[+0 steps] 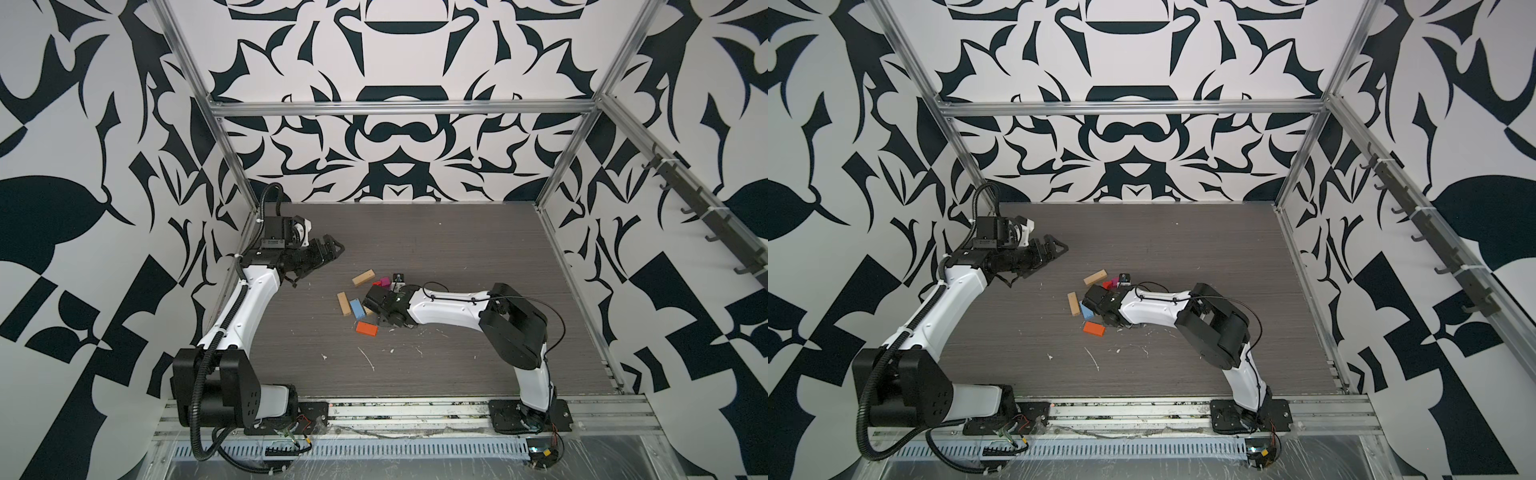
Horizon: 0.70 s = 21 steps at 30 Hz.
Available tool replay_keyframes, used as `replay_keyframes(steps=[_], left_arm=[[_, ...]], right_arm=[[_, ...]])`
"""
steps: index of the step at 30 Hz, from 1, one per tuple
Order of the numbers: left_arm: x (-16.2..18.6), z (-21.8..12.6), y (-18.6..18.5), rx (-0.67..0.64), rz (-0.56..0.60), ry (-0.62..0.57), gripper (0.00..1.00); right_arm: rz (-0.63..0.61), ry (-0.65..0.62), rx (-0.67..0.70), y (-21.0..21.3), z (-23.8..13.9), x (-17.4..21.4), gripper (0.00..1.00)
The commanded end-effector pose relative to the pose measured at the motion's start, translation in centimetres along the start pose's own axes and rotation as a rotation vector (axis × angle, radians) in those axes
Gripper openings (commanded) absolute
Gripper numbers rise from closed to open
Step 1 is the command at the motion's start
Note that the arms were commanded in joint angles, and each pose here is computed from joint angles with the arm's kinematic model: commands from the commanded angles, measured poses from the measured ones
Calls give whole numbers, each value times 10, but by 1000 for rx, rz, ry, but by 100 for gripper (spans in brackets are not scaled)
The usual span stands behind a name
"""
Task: Build the wood block tower
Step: 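Close the right gripper on the tan wood bar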
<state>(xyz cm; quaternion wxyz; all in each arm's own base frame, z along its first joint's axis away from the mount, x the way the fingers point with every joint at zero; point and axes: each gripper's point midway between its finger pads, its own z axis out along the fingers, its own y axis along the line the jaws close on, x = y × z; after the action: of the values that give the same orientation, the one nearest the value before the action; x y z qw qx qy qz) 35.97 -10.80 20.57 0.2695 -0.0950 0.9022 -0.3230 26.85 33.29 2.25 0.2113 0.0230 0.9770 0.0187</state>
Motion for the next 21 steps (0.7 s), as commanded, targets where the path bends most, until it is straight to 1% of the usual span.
replay_keyframes(steps=[1, 4, 8, 17, 21], left_arm=[[6, 1, 2, -2, -10, 12, 98], [8, 4, 2, 6, -23, 30, 98], [9, 6, 3, 7, -27, 37, 97], [9, 5, 5, -4, -20, 29, 97], [10, 7, 5, 0, -25, 39, 97]], right_arm=[[-39, -31, 7, -5, -14, -7, 69], [-45, -42, -1, -11, -17, -7, 66], [-52, -46, 6, -19, -19, -9, 65], [-44, -30, 10, -44, -19, -17, 64], [-38, -49, 24, -61, -21, -25, 65]])
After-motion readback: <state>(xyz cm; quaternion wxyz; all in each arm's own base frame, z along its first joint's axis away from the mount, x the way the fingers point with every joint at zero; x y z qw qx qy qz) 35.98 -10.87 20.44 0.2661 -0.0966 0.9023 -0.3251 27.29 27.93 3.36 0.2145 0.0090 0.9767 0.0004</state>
